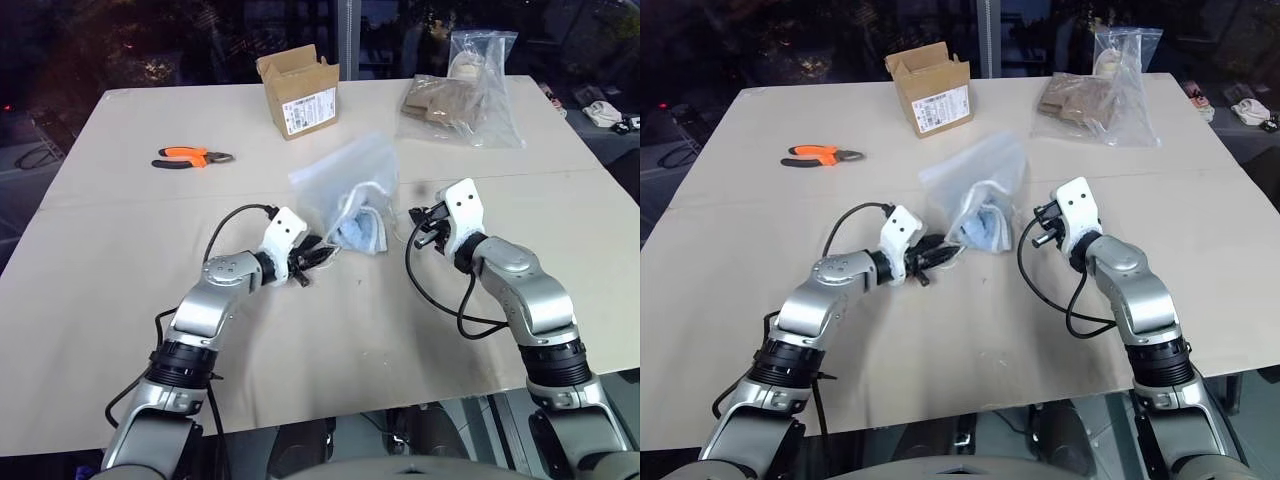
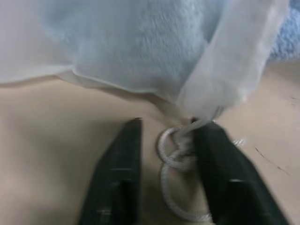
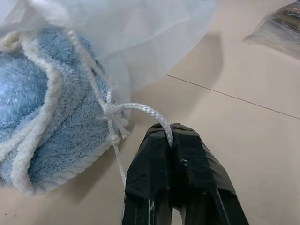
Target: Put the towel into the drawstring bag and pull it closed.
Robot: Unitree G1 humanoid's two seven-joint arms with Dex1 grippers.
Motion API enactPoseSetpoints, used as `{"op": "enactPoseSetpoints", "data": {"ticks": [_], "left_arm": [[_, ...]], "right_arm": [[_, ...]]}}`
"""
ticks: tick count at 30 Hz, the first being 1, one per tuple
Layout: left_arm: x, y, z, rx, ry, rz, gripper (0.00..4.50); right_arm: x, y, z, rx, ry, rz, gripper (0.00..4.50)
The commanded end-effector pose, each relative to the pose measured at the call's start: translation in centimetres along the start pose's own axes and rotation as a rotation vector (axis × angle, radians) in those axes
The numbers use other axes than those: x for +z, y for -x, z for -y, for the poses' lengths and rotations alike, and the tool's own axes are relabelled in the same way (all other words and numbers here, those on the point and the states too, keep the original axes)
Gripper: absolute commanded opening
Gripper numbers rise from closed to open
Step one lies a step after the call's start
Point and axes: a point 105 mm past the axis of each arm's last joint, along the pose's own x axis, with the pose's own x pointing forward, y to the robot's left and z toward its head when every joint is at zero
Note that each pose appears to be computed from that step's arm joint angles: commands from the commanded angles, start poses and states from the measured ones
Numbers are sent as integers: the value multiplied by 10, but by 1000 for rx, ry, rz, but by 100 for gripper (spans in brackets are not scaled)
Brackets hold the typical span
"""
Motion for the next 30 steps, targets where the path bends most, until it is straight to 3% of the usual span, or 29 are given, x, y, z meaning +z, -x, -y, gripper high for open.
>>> {"op": "enactPoseSetpoints", "data": {"ticks": [1,6,9,16,19,22,24,26,28,29,30], "left_arm": [[6,-3,-3,32,-48,23,3],[22,1,-15,144,-33,132,3],[70,26,-45,341,-44,346,3],[181,83,-102,580,-203,623,3],[197,91,-121,620,-204,615,3],[205,91,-120,608,-251,614,3],[210,95,-125,656,-293,602,3],[208,92,-128,614,-254,594,3],[161,71,-134,549,-193,393,3],[158,73,-135,562,-200,395,3],[185,80,-128,540,-211,504,3]], "right_arm": [[19,7,6,-28,11,76,0],[39,14,6,-10,-35,171,0],[73,30,0,73,-119,306,0],[161,81,-3,305,-115,515,0],[198,101,11,316,-115,608,0],[221,115,20,307,-133,670,0],[212,112,24,257,-73,609,0],[225,121,30,276,-184,690,0],[183,96,36,207,-195,516,0],[155,84,39,158,-135,408,0],[182,99,34,206,-174,539,0]]}}
